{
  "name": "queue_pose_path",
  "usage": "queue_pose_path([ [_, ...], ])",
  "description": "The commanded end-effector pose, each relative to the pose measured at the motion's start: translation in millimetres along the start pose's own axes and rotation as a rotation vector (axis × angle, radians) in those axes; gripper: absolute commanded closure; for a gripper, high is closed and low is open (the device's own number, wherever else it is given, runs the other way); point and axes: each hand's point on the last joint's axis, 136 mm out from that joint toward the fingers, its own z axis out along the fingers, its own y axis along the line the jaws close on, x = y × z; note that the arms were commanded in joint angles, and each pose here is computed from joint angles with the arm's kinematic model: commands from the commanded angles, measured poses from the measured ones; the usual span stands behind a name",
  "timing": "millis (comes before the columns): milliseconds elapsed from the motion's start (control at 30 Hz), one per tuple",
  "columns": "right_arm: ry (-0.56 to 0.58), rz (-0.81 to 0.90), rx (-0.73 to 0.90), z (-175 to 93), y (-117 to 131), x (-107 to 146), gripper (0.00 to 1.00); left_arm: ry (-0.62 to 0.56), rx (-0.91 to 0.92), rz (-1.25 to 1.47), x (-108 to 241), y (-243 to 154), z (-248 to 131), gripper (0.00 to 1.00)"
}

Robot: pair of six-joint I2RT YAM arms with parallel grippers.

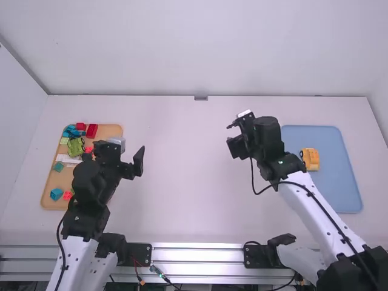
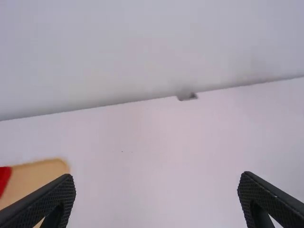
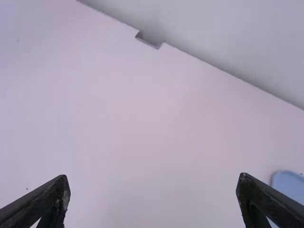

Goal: Assemble lego blocks to make yellow taxi

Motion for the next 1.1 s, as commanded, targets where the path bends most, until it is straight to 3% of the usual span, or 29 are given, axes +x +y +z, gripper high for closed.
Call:
queue_pose_path([
  [0,-0.031,0.083,0.028,-9,-12,4,0.12,-0.036,-0.090,-0.026,2,17,-5,0.14],
  [100,-0.072,0.155,0.073,-16,-28,8,0.17,-0.086,-0.144,-0.023,4,26,-11,0.19],
  [367,-0.211,0.329,0.219,-43,-75,23,0.32,-0.086,-0.155,-0.024,48,25,-16,0.36],
  [500,-0.210,0.372,0.299,-55,-92,53,0.41,-0.086,-0.155,-0.024,74,24,-16,0.46],
  [700,-0.210,0.374,0.301,-59,-79,83,0.54,-0.086,-0.155,-0.024,106,24,-12,0.58],
  [1067,-0.210,0.374,0.301,-55,-55,140,0.77,-0.133,-0.156,-0.020,100,24,-16,0.77],
])
